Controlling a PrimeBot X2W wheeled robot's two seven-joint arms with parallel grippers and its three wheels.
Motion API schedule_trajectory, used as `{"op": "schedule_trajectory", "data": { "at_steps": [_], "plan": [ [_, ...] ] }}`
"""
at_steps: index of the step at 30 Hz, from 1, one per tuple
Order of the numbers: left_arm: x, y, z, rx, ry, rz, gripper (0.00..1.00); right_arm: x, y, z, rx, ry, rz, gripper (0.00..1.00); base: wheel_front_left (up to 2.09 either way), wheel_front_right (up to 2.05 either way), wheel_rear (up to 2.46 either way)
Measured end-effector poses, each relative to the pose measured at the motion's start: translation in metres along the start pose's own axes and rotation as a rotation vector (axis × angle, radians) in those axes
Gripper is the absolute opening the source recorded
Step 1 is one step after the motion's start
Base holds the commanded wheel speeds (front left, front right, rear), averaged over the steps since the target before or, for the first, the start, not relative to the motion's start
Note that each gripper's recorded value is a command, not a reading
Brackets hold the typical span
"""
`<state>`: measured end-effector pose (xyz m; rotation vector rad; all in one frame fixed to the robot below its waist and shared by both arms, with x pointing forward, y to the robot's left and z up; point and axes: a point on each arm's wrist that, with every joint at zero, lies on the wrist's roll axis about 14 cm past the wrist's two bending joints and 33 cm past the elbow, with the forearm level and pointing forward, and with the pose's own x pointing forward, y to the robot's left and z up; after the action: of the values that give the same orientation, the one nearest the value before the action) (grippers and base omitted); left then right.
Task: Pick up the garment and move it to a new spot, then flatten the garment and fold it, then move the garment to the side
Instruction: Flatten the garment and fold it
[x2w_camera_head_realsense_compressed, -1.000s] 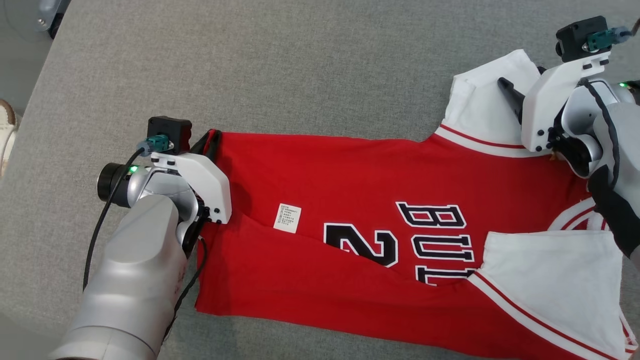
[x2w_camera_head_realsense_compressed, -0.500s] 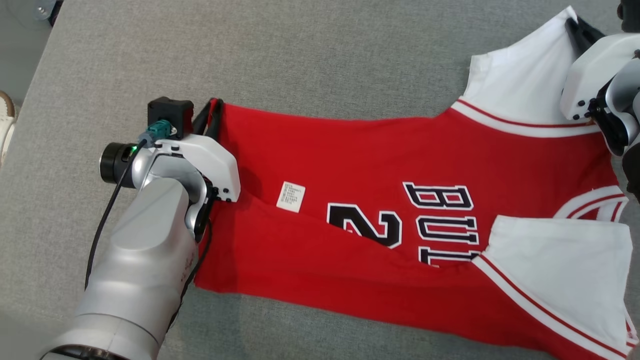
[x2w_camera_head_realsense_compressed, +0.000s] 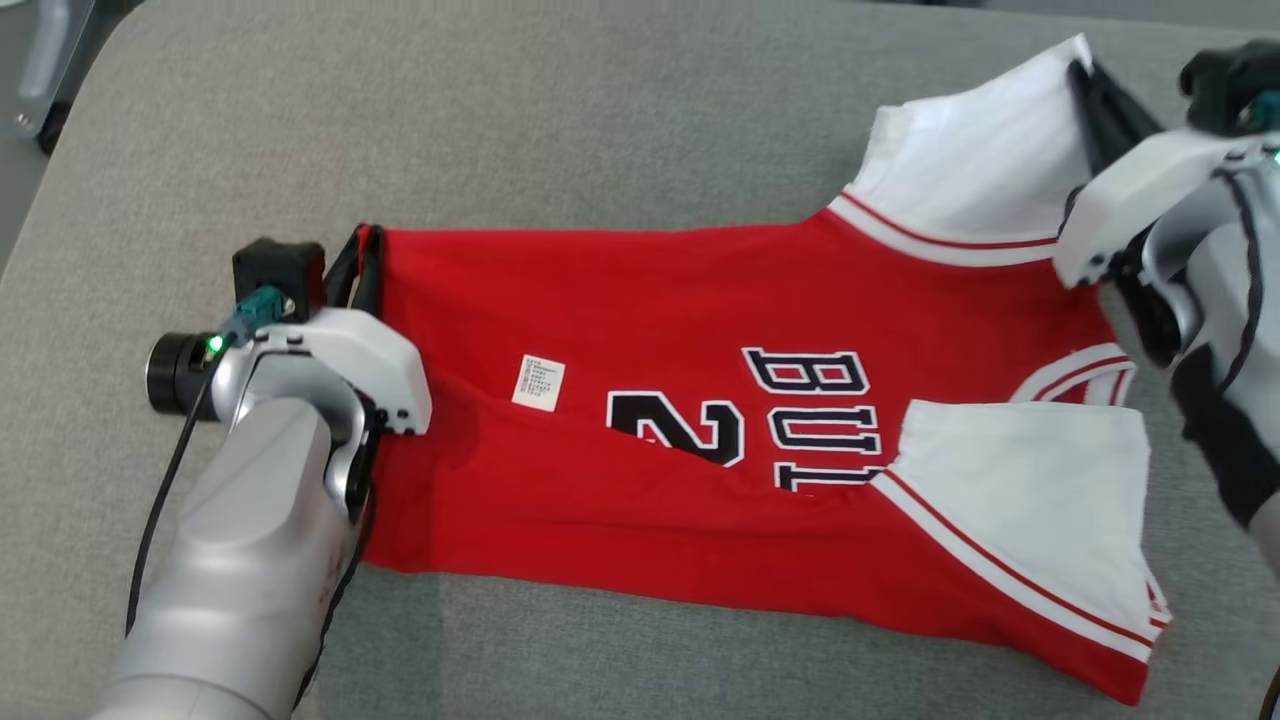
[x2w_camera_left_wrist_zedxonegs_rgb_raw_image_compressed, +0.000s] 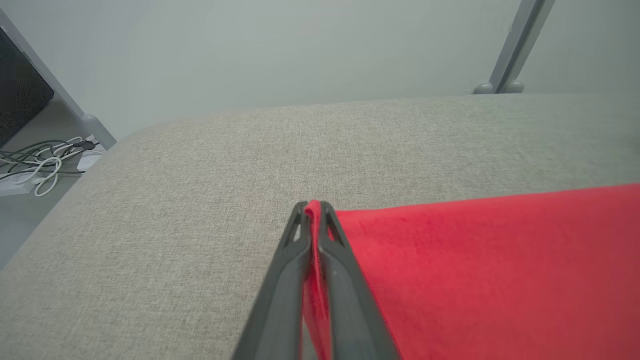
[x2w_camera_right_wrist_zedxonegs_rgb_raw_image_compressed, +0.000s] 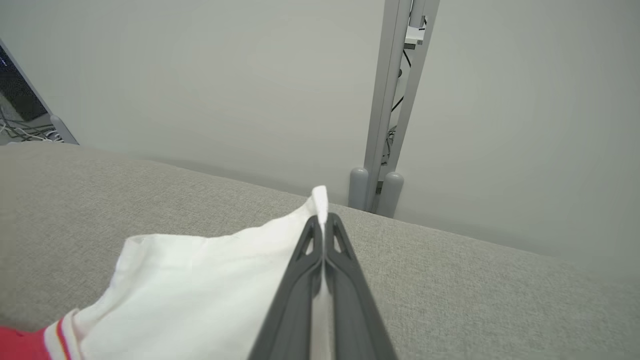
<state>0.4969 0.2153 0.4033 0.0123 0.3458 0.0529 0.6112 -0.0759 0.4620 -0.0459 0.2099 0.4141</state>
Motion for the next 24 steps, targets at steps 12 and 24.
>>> {"op": "schedule_trajectory", "data": {
  "at_steps": [12, 24],
  "plan": [
    [-0.041, 0.001, -0.023, -0.002, 0.005, -0.004, 0.0, -0.089, 0.034, -0.024, 0.104, -0.032, 0.057, 0.0, 0.0, 0.0, 0.0],
    [-0.081, -0.017, -0.045, -0.015, 0.014, -0.039, 0.0, -0.161, 0.05, -0.052, 0.252, -0.026, -0.004, 0.0, 0.0, 0.0, 0.0]
  ]
}}
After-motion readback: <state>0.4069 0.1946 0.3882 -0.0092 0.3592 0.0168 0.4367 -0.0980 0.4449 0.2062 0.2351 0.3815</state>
